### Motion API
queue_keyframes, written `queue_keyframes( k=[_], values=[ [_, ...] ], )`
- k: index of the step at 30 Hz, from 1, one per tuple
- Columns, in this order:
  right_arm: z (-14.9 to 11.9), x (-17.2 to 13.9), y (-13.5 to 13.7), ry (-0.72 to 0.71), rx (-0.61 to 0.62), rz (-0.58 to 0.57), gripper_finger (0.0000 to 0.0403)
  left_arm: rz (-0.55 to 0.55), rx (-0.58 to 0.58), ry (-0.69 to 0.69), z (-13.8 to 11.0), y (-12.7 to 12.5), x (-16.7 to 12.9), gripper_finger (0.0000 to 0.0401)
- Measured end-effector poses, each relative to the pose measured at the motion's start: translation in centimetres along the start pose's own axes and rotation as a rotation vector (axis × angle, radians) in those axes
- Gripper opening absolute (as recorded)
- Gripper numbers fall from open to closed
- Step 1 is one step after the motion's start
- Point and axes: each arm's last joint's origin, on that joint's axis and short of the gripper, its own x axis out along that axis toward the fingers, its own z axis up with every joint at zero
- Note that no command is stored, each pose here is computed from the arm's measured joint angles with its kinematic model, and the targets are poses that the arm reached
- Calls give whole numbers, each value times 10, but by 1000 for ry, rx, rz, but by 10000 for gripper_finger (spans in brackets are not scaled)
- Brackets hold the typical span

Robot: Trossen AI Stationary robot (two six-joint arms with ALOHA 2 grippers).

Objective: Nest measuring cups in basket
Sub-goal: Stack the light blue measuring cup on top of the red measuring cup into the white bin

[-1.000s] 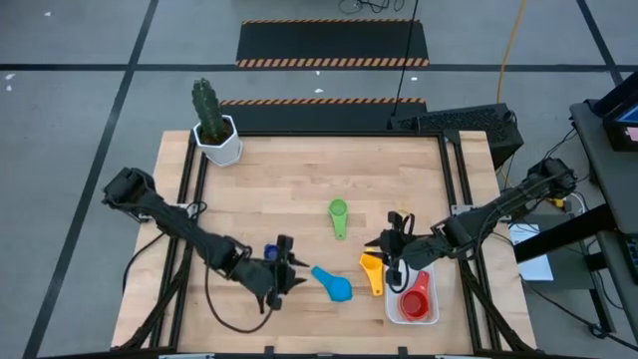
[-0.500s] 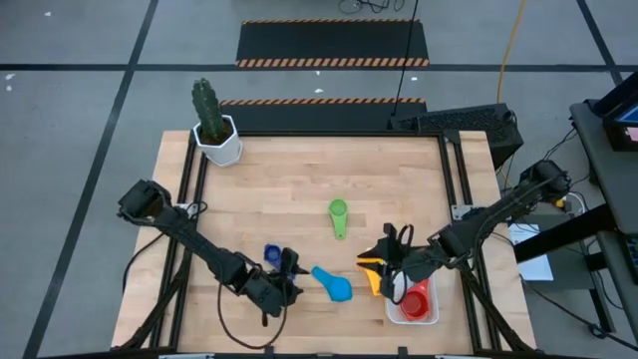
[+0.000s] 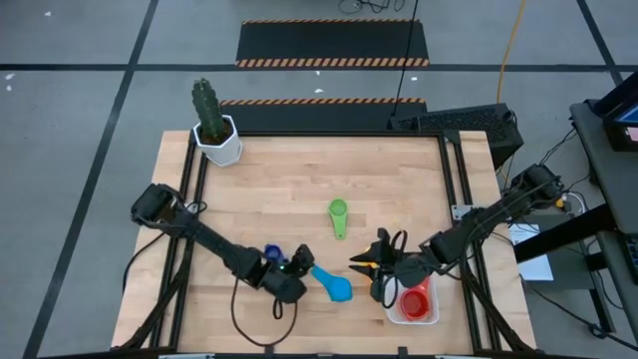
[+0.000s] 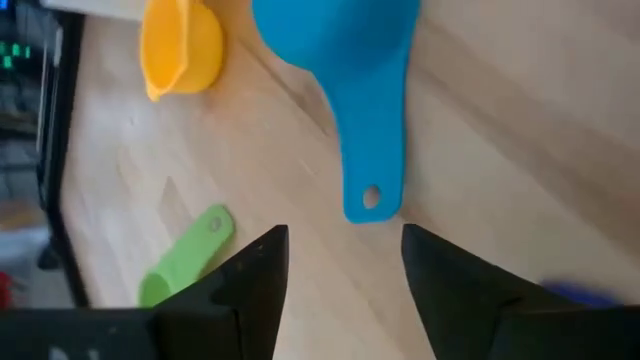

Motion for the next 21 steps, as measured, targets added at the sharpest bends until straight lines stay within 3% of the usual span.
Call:
queue_keyframes(
  k=[4,12,21],
  values=[
    [-1,-2,2,-24,-1,-28,82,-11,130,11,-5,2,4,187],
    [-2,-3,3,-23,-6,-26,82,-47,279,-6,-9,-5,29,186],
    [0,-5,2,-23,-12,-24,82,-32,315,-46,-7,-3,36,186]
  ],
)
